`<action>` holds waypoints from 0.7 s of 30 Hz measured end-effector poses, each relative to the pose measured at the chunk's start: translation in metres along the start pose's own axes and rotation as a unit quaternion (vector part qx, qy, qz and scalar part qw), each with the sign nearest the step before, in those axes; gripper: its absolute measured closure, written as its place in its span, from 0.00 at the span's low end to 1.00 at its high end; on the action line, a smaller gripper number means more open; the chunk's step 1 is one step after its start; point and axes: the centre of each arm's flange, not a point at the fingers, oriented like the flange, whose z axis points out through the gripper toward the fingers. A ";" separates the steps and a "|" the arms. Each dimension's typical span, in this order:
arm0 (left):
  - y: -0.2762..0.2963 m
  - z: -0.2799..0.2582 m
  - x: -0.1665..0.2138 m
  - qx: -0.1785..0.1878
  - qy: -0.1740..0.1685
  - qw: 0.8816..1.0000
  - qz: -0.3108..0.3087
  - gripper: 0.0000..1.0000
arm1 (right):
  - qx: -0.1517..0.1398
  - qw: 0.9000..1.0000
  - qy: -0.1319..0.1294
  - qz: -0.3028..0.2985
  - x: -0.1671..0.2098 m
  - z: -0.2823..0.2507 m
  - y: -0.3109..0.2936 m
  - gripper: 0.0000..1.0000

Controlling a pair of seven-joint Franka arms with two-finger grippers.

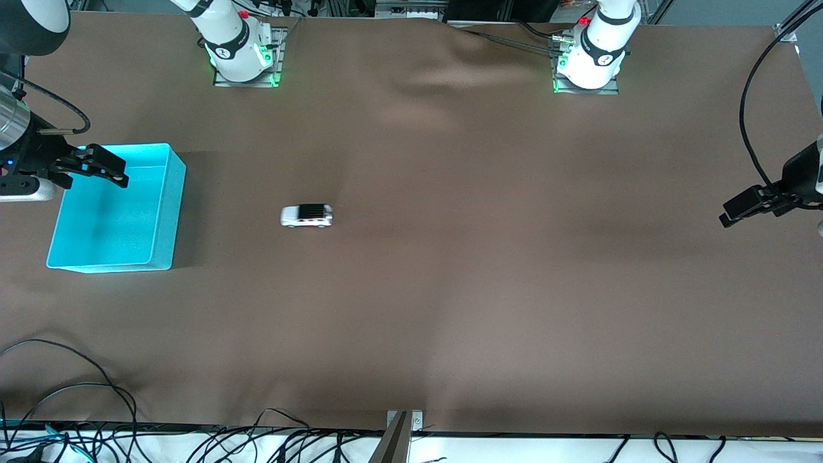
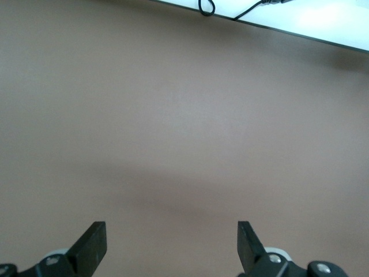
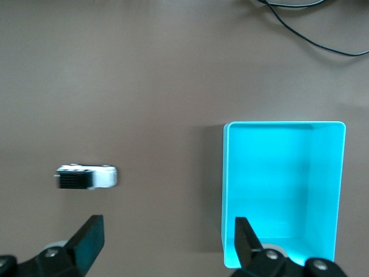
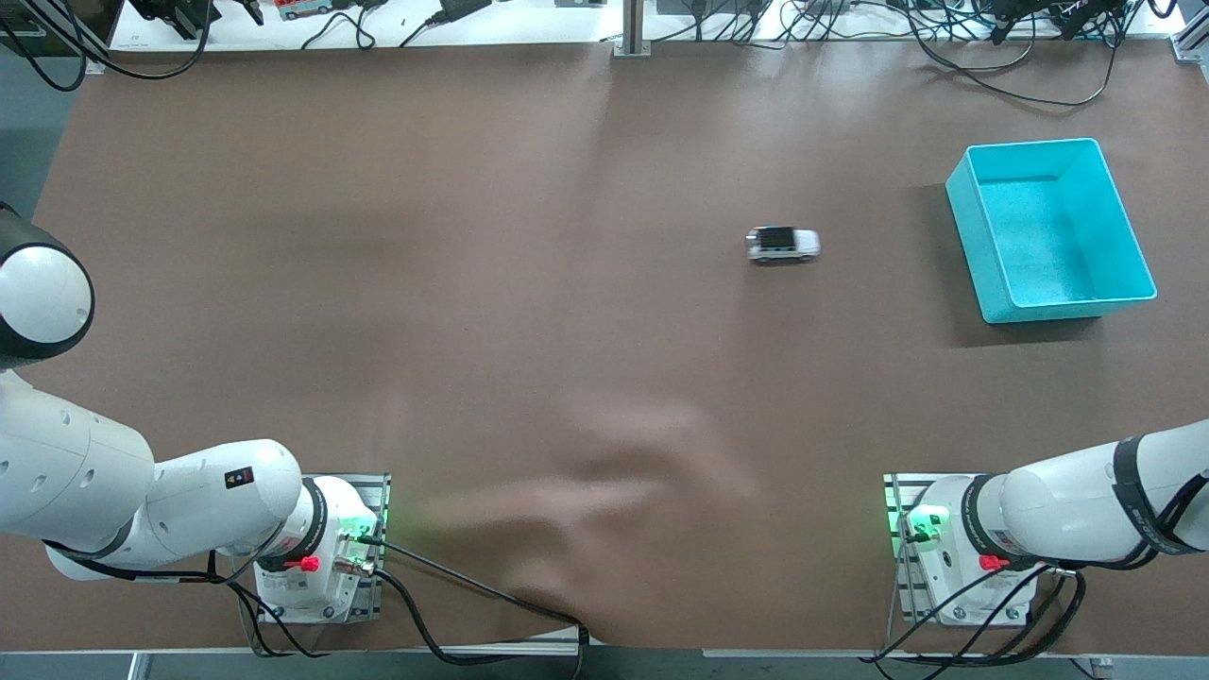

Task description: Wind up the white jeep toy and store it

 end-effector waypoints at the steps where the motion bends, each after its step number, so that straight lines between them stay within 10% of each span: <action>1: 0.000 0.001 0.000 0.000 -0.001 1.000 0.000 0.00 | 0.000 1.000 0.000 0.000 0.000 0.000 0.000 0.00; 21: -0.003 0.008 -0.001 0.003 -0.018 1.000 -0.002 0.00 | 0.000 1.000 0.000 0.000 0.000 0.000 0.000 0.00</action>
